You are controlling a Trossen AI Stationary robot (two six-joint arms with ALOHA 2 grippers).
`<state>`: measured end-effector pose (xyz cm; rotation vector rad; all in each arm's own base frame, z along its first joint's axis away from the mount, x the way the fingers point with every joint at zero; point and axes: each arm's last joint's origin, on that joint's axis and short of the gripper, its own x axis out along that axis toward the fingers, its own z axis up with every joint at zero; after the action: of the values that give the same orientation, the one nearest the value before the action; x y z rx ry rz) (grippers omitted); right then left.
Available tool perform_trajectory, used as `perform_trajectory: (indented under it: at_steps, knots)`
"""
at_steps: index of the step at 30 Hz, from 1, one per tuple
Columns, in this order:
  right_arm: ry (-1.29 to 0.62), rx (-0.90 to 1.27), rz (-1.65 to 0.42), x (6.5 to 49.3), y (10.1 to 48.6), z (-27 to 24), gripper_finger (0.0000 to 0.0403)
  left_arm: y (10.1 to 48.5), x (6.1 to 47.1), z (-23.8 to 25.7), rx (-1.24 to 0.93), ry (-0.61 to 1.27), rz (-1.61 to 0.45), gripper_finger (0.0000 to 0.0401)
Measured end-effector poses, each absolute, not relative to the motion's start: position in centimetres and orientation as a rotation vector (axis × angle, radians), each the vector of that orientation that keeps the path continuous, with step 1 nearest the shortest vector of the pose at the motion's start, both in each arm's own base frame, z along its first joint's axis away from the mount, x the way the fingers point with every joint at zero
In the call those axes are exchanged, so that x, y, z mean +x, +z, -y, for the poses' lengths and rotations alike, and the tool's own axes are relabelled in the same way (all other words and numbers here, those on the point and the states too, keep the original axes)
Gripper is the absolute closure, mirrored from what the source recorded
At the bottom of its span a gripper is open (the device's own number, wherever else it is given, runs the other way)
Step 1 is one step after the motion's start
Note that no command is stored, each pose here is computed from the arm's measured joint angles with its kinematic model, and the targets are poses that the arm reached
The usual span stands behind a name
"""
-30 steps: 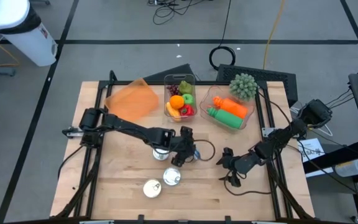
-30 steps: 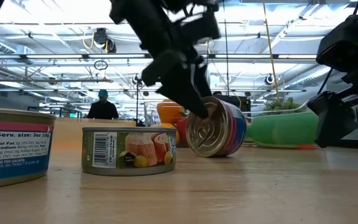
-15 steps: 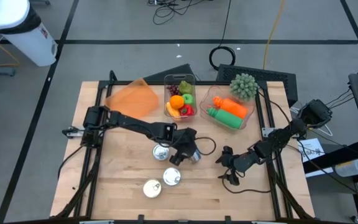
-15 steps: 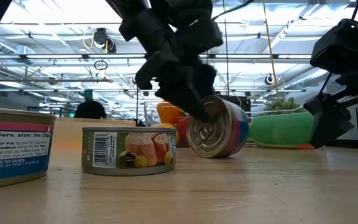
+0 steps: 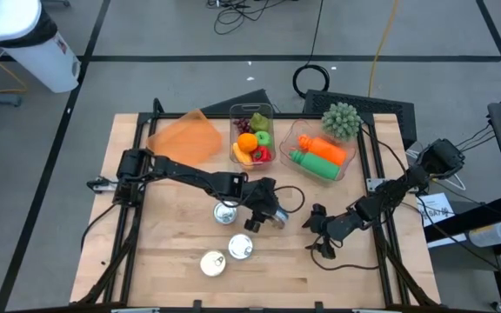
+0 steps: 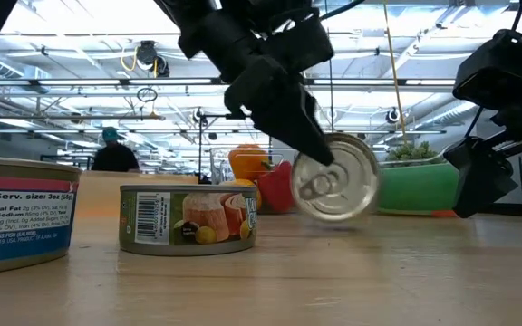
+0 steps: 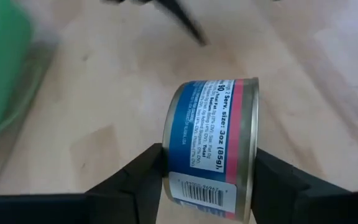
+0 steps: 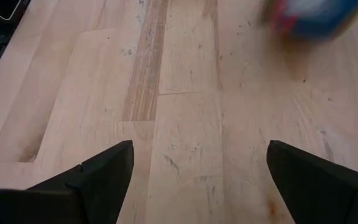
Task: Pick & Place Food Item
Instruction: Put the right blue tuna can into the orange bin
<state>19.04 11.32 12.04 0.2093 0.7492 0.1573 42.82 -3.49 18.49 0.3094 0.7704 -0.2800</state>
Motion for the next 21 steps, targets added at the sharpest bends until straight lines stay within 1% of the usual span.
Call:
perform_trajectory:
  at_steps: [2, 5, 9, 13, 16, 18, 21]
  knots:
    - [0.157, 0.209, -0.75, 19.0, 12.0, -11.3, 0.0055, 19.9, 42.1, 3.3, 0.294, -0.2, -0.792, 0.0208]
    - [0.155, 0.206, -0.757, 19.0, 12.0, -11.3, 0.0055, 23.6, 40.3, 2.5, 0.287, -0.045, -0.784, 0.0208]
    - [0.154, 0.204, -0.76, 19.0, 12.0, -11.3, 0.0055, 28.8, 36.3, 0.4, 0.244, 0.158, -0.8, 0.0208]
    - [0.153, 0.204, -0.762, 19.0, 11.9, -11.3, 0.0055, 32.9, 31.5, -2.6, 0.186, 0.375, -0.784, 0.0208]
    - [0.153, 0.204, -0.762, 19.0, 11.9, -11.3, 0.0055, 33.3, 27.6, -5.8, 0.069, 0.538, -0.734, 0.0208]
    - [0.152, 0.202, -0.765, 18.9, 11.9, -11.3, 0.0055, 32.0, 24.9, -8.0, -0.027, 0.63, -0.721, 0.0208]
    - [0.15, 0.199, -0.772, 18.9, 11.9, -11.2, 0.0055, 29.0, 20.9, -11.0, -0.198, 0.756, -0.677, 0.0208]
